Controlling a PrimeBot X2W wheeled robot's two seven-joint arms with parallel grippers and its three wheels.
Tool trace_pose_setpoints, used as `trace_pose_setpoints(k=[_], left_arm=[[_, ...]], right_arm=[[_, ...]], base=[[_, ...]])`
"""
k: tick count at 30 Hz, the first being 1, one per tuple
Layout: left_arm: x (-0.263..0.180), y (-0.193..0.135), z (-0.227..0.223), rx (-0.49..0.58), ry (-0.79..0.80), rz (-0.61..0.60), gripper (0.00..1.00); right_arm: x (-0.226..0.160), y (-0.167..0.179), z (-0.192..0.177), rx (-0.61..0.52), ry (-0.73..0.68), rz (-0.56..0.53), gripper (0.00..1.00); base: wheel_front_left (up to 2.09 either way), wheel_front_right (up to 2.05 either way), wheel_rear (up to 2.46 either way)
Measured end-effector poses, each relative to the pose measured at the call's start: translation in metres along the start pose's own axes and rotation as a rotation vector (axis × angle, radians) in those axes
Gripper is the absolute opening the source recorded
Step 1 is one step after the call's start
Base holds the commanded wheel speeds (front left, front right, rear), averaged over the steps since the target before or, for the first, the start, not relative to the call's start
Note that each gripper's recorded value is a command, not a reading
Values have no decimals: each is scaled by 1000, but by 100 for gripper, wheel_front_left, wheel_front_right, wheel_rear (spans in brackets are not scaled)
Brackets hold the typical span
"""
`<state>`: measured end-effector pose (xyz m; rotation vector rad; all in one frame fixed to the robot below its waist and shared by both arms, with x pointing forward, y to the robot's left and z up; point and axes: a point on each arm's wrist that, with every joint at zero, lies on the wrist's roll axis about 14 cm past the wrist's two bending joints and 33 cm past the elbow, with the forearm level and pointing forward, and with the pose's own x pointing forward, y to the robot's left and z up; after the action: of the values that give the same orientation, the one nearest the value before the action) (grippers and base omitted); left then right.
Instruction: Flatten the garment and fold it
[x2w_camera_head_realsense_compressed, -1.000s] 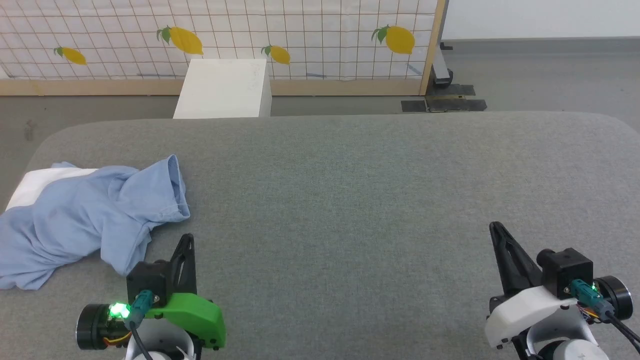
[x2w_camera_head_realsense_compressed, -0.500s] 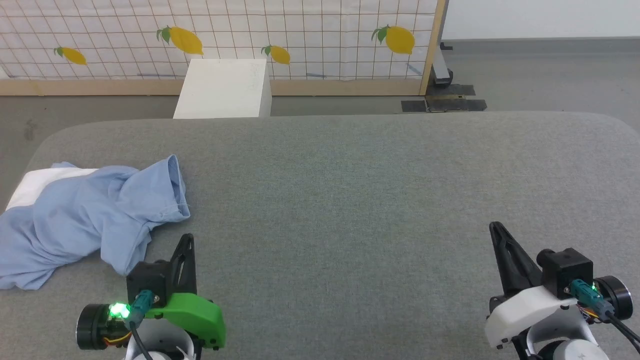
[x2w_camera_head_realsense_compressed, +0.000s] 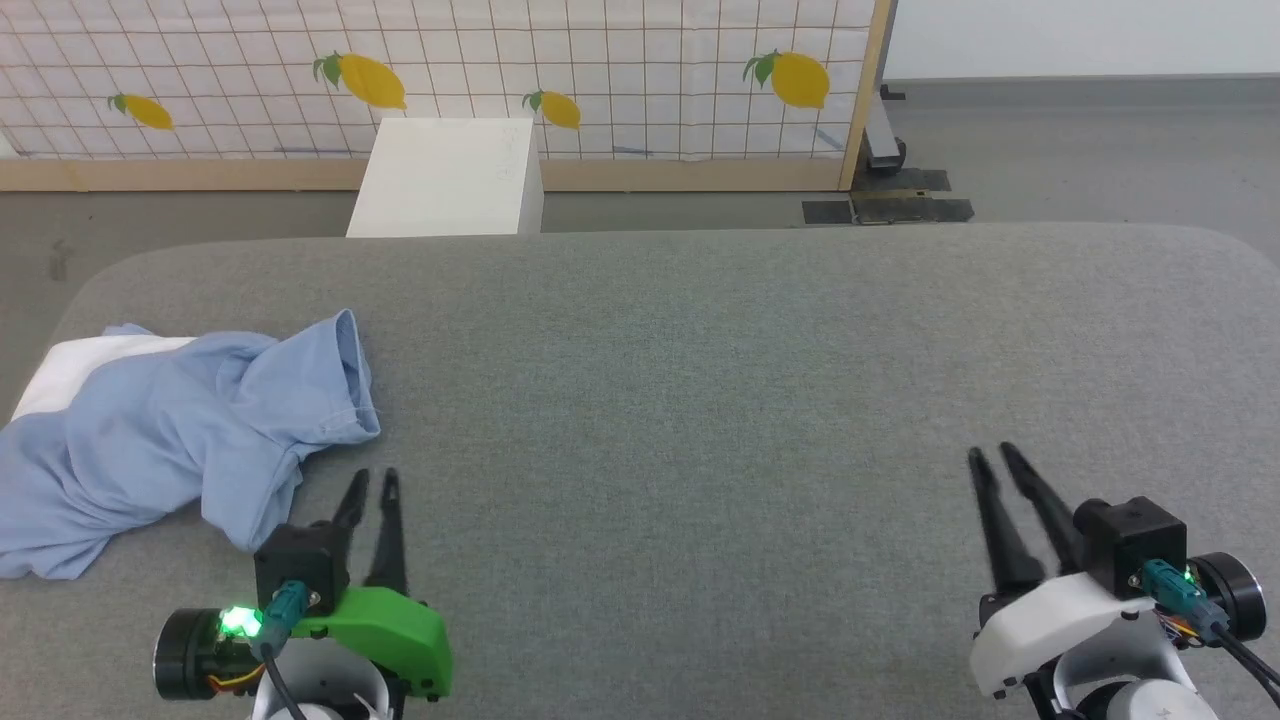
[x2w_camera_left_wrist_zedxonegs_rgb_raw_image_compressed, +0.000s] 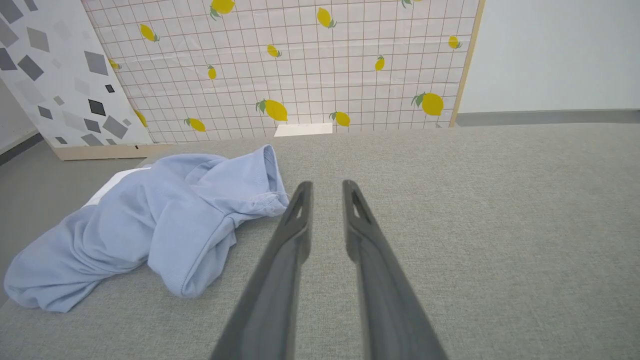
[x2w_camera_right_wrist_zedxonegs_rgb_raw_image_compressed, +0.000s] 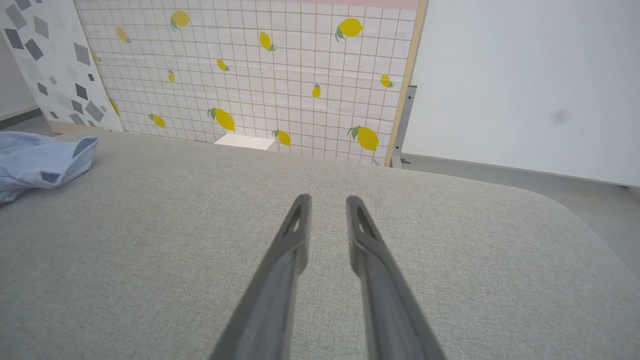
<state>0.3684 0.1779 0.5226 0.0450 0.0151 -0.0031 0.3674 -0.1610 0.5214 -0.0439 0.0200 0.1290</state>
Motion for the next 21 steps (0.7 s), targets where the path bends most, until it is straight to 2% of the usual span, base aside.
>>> trace_pose_setpoints(k=[21], left_arm=[[-1, 0, 2, -17, -23, -1, 100]], right_arm=[[0, -10, 0, 14, -17, -30, 100]], base=[[0, 0, 0]])
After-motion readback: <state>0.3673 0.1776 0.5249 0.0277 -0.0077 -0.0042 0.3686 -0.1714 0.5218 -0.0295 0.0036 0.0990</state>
